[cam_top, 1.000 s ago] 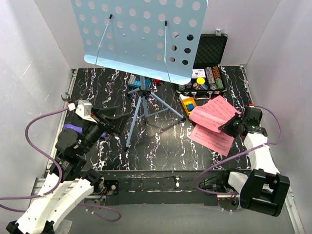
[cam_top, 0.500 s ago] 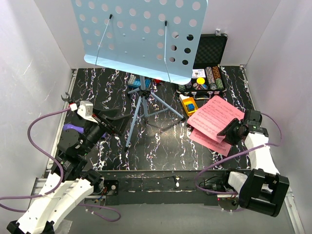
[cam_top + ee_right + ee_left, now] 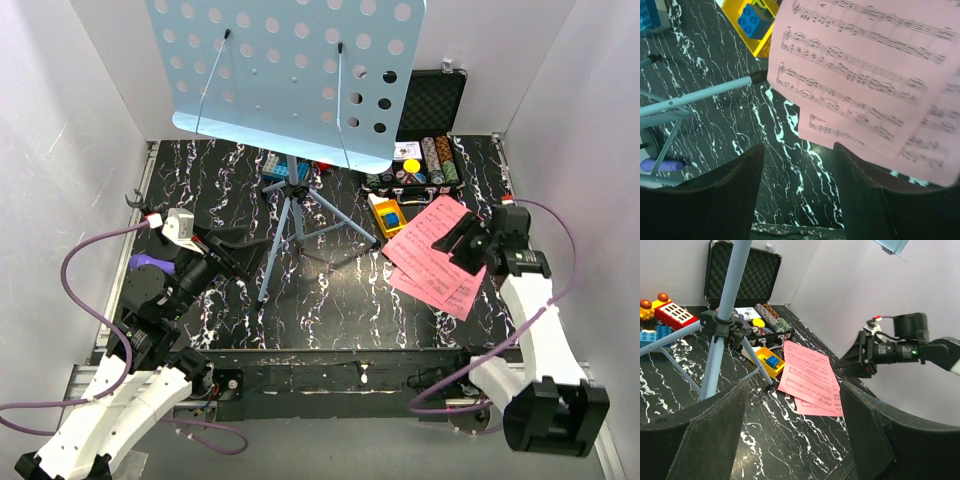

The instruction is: Pack up the instrument practice props

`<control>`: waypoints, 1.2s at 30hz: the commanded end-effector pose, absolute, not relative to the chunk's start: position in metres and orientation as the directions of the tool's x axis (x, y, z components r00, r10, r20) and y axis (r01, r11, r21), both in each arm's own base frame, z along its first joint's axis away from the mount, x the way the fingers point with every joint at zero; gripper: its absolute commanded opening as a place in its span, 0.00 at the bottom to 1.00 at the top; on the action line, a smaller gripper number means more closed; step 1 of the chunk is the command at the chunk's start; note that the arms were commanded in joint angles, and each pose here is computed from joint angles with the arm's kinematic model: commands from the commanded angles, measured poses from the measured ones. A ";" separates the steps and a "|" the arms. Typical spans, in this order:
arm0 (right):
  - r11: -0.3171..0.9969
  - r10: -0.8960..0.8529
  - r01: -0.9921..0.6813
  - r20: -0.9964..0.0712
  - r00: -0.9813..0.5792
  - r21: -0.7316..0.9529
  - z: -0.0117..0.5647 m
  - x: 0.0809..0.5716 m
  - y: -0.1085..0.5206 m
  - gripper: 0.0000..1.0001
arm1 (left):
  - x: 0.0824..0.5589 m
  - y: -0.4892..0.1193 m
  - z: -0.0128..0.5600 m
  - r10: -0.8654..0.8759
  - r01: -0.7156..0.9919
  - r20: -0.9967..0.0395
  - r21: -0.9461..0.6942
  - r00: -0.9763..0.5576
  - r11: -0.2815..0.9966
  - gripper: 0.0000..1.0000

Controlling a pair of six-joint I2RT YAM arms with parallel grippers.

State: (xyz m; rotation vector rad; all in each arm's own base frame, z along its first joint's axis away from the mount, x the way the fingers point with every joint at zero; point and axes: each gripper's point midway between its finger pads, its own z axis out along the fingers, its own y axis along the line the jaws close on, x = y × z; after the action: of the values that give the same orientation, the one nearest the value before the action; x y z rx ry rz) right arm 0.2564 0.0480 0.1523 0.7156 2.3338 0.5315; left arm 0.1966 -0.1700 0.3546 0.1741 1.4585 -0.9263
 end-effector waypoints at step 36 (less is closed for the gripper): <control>0.632 0.771 0.714 -0.146 -0.620 0.302 0.025 0.247 -0.005 0.63 | 0.213 -0.164 0.312 -0.426 0.488 -0.865 -0.502 -0.265 0.714 0.73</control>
State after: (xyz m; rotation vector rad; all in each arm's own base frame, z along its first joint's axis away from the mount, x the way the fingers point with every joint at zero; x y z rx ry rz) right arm 0.2589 0.0049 0.0242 1.1902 2.6029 0.3732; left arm 0.2112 -0.1670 0.3056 0.0540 1.6307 -0.8916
